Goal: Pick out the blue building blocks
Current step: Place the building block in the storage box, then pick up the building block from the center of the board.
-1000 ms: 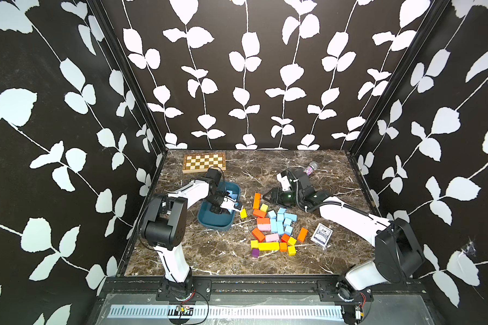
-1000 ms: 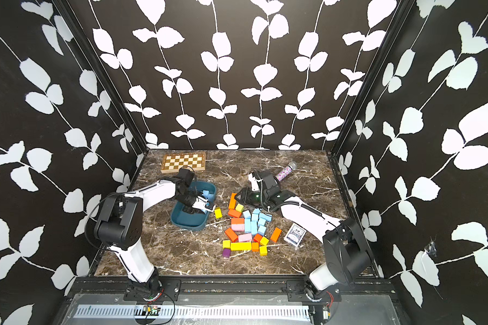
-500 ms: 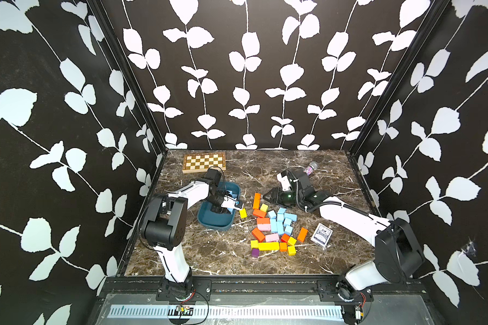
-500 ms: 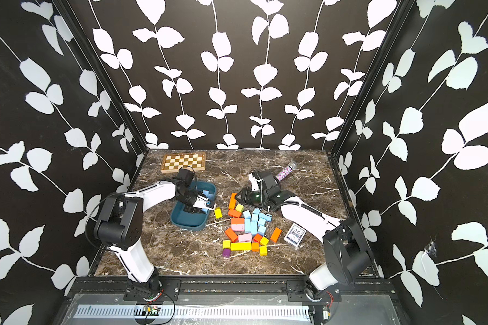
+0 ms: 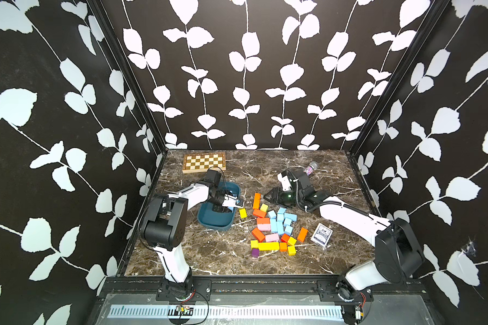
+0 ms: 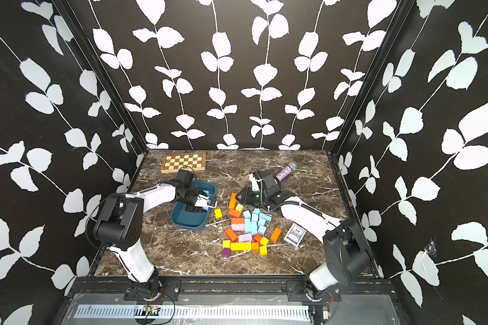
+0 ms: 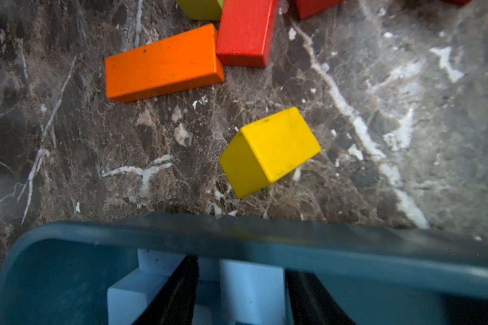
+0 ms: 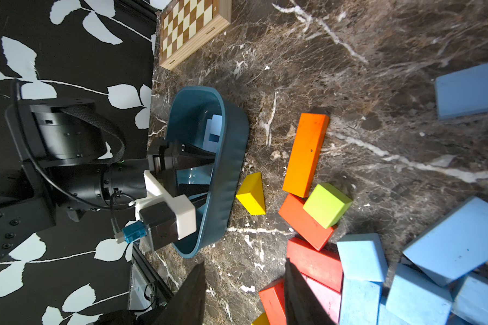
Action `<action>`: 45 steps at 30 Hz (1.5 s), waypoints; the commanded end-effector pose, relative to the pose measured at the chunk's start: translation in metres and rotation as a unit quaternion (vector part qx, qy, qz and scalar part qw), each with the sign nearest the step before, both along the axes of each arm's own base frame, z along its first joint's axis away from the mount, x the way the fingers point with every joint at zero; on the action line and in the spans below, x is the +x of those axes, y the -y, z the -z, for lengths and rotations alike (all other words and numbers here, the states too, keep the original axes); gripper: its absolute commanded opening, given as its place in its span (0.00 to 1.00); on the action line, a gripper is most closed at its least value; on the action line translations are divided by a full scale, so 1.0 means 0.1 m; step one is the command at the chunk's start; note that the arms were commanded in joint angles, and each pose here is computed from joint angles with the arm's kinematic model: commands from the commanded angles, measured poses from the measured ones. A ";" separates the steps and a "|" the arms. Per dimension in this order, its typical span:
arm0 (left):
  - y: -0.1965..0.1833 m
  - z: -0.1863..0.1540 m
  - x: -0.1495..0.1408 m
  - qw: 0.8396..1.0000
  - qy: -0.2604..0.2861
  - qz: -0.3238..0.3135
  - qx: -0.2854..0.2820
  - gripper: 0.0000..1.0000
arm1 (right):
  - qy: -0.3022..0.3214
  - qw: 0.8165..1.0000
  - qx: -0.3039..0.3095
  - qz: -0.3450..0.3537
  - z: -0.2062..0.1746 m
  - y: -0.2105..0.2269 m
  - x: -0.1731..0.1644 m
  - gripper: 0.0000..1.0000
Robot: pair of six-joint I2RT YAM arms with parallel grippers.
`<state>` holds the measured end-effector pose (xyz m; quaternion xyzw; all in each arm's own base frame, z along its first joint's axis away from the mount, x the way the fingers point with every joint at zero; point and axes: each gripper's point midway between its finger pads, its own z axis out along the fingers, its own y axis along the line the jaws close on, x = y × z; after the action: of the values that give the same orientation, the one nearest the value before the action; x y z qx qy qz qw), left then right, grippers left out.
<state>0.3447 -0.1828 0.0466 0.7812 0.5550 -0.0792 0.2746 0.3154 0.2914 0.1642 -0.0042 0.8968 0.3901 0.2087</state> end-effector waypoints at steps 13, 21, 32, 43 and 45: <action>0.09 -0.89 0.05 0.989 -0.009 -0.119 -0.087 0.72 | -0.019 0.989 -0.110 0.101 0.11 0.50 0.17 0.44; 0.43 -1.26 0.23 0.978 -0.055 -0.147 -0.133 0.71 | -0.057 0.979 -0.110 0.164 0.27 0.91 0.26 0.44; 1.30 -1.06 0.41 0.982 -0.098 -0.123 -0.105 0.71 | -0.065 0.973 -0.100 0.199 0.26 1.25 0.29 0.43; 2.10 -0.59 0.56 0.970 -0.158 -0.154 -0.098 0.71 | -0.080 0.966 -0.107 0.222 0.23 1.53 0.01 0.43; 2.19 -0.49 0.57 0.969 -0.165 -0.161 -0.091 0.71 | -0.081 0.965 -0.108 0.225 0.21 1.56 -0.03 0.43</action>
<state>0.4053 -0.3932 0.0915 0.6475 0.6821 -0.2053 0.2710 0.3212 0.1430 0.1423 0.1911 0.9256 0.2409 0.2208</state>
